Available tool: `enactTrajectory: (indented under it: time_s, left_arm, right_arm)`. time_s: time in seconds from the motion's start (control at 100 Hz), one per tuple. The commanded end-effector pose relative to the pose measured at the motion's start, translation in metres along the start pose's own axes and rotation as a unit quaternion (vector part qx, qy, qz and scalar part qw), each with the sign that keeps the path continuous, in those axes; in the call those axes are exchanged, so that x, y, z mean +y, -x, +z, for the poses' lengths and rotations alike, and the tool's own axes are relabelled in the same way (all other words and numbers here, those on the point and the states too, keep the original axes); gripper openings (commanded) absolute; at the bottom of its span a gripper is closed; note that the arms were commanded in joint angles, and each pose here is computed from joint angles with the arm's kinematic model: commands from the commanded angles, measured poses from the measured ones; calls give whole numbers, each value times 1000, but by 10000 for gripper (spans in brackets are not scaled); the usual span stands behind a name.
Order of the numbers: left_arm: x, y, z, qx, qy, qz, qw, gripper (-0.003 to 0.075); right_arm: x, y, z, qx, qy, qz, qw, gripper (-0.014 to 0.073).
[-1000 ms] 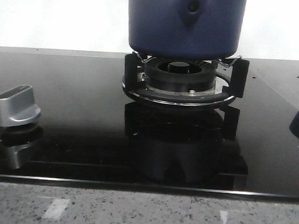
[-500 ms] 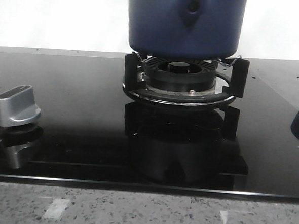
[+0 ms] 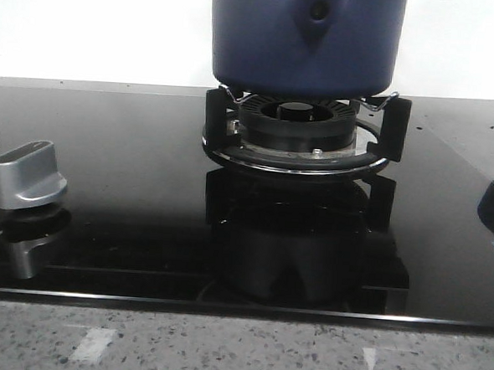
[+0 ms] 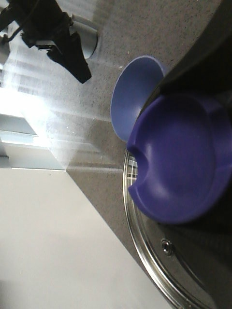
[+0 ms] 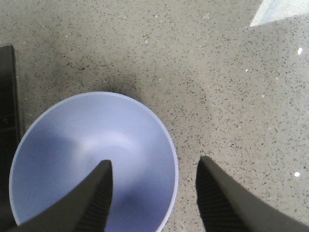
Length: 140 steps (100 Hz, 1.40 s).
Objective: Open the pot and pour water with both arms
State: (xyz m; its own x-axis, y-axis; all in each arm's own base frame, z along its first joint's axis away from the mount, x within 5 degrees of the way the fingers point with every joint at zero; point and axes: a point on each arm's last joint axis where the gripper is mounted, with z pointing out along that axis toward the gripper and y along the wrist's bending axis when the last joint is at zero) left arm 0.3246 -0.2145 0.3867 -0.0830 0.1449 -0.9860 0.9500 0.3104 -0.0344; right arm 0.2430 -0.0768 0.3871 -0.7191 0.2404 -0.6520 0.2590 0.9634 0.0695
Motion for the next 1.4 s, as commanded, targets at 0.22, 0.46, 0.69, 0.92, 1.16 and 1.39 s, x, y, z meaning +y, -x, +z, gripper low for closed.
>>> enactTrajectory:
  time_s: [0.22,0.46,0.69,0.92,1.16,1.39]
  left_arm:
    - [-4,14,6,-42,-8,-7,999,229]
    - [0,11,9,-42,0,-14,999,229]
    - [3,11,9,-42,16,-15,999,229]
    - [2,12,9,-49,11,-22,998,229]
    - [-2,12,9,-46,-10,-19,999,229]
    - [-1,10,10,-45,-9,-20,999,229]
  right_arm:
    - [1,8,-19,-48,-1,-5,999,352]
    - [1,8,-19,-49,-1,-5,999,352]
    - [1,8,-19,-51,1,-4,999,352]
    - [1,9,-19,-51,2,-3,999,352]
    - [2,8,-19,-50,6,-1,999,352]
    - [2,8,-19,-50,7,0,999,352]
